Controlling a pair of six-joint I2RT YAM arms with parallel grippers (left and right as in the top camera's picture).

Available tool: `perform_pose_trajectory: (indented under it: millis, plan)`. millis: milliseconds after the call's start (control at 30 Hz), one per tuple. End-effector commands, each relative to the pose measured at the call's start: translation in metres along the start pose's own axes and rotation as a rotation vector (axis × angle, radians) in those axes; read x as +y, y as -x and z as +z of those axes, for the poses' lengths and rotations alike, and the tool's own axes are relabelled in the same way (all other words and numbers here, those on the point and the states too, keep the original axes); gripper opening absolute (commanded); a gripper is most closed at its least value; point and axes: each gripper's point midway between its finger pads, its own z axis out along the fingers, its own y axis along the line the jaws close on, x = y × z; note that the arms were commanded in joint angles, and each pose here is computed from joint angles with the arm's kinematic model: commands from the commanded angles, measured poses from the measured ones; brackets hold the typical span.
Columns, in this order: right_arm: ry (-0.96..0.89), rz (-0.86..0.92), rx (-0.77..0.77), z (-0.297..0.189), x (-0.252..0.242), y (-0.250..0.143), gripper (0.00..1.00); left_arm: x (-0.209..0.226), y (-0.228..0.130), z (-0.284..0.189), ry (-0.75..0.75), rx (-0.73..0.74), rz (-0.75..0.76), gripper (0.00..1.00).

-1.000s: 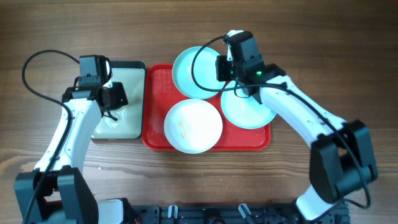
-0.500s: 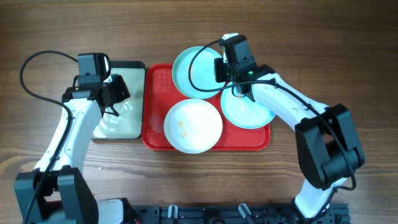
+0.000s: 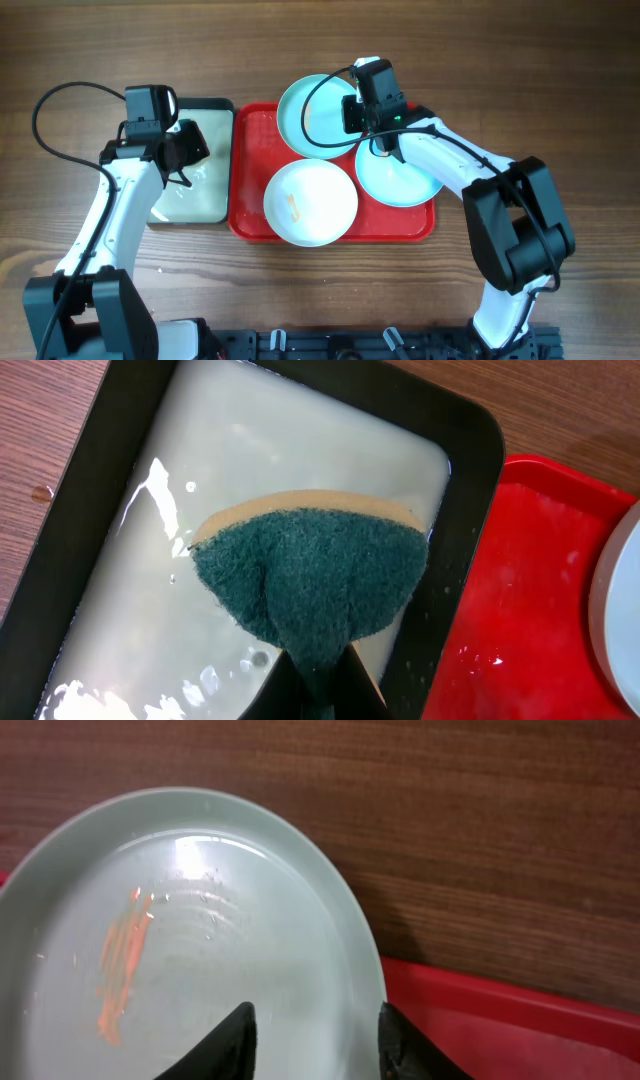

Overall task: Clean dirty plates on tray and stack at the side
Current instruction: 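Release the white plate and grip the upper light-blue plate rim with right gripper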

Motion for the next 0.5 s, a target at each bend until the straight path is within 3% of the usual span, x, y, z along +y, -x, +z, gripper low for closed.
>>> perform_pose_trajectory:
  millis: [0,200,300,400,467]
  plan:
    - [-0.024,0.010,-0.018,0.002,-0.007,0.004,0.31,0.000,-0.001,-0.002,-0.011,-0.003,0.006,0.04]
    - [-0.016,0.015,-0.053,-0.001,-0.005,0.014,0.20,0.000,-0.001,-0.002,-0.011,-0.003,0.006,0.04]
    - [-0.019,0.004,-0.044,-0.001,-0.006,0.012,0.22,0.000,-0.002,-0.001,-0.011,0.000,0.006,0.04]
    - [-0.065,0.006,-0.063,-0.002,-0.014,0.016,0.06,0.001,-0.005,0.001,-0.009,0.004,0.006,0.04]
    - [-0.087,0.009,-0.076,-0.002,-0.019,0.019,0.06,0.001,-0.005,0.001,-0.009,0.004,0.006,0.04]
